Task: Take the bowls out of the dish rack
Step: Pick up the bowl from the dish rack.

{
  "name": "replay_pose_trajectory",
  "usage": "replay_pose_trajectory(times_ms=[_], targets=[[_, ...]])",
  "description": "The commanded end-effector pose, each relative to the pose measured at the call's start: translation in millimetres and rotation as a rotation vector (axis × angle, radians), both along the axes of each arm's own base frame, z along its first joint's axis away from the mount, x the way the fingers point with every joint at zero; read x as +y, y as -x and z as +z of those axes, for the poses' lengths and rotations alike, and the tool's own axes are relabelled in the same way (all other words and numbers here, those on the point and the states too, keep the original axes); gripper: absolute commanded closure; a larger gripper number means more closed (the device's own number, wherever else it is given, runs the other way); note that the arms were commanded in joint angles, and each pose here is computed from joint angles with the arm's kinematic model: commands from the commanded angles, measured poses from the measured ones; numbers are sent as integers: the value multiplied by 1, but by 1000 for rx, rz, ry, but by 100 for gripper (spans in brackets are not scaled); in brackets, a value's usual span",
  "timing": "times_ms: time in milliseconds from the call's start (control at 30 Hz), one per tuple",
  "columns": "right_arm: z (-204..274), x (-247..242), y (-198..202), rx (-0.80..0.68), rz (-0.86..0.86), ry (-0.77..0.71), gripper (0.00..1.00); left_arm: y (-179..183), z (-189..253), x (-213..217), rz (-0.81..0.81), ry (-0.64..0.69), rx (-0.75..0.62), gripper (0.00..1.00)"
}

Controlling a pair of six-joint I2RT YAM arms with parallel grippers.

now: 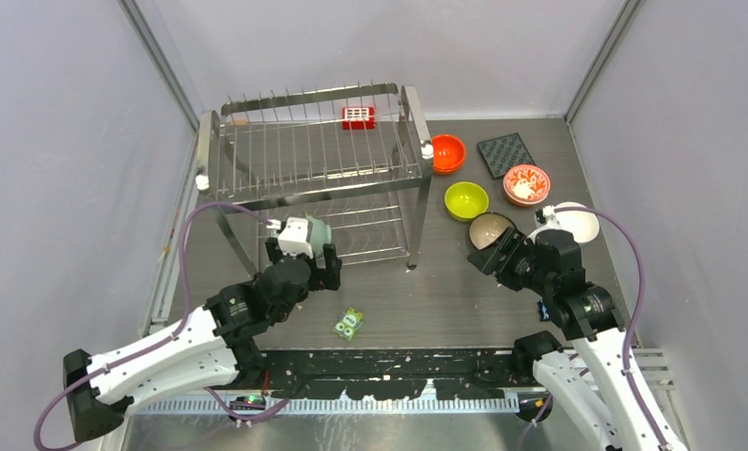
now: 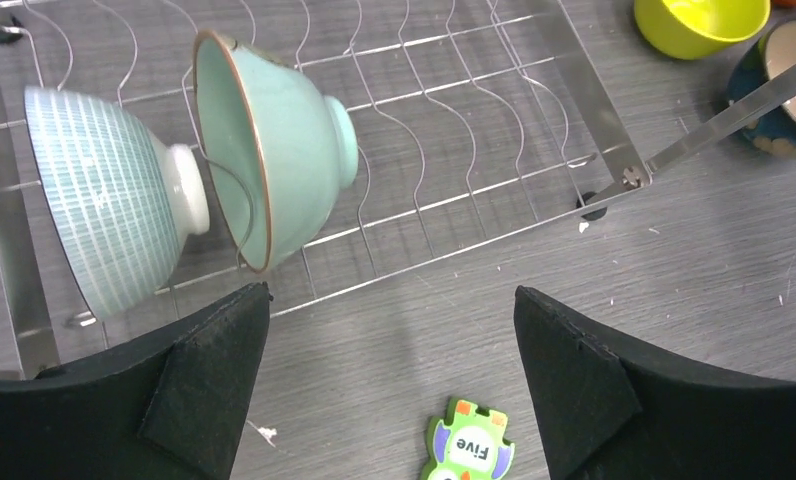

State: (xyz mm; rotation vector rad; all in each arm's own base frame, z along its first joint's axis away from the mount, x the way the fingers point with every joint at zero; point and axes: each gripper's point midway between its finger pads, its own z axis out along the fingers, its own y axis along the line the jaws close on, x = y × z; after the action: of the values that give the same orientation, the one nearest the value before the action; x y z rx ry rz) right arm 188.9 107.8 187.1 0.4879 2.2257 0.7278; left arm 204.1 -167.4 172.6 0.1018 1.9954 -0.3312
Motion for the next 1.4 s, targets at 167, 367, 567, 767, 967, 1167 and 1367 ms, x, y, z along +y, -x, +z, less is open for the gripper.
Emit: replay_pose_trajectory(times_ms=[167, 367, 567, 767, 967, 1167, 1367], targets=[[8, 16, 2, -92, 67, -46, 41, -23, 24, -3, -57, -9, -78, 15], [21, 20, 7, -143, 94, -58, 41, -35, 19, -6, -91, -23, -70, 21], [37, 18, 14, -225, 110, -52, 41, -49, 20, -1, -113, -24, -90, 22], [37, 19, 16, -232, 124, -53, 41, -56, 10, 4, -97, -27, -56, 27], [30, 21, 17, -221, 129, -57, 41, -62, 2, 9, -41, 9, -88, 27], [22, 23, 17, -211, 137, -61, 41, -61, 14, 24, 31, 116, -241, 24], [20, 27, 16, -215, 146, -74, 41, -54, 31, 31, 23, 128, -309, 22]])
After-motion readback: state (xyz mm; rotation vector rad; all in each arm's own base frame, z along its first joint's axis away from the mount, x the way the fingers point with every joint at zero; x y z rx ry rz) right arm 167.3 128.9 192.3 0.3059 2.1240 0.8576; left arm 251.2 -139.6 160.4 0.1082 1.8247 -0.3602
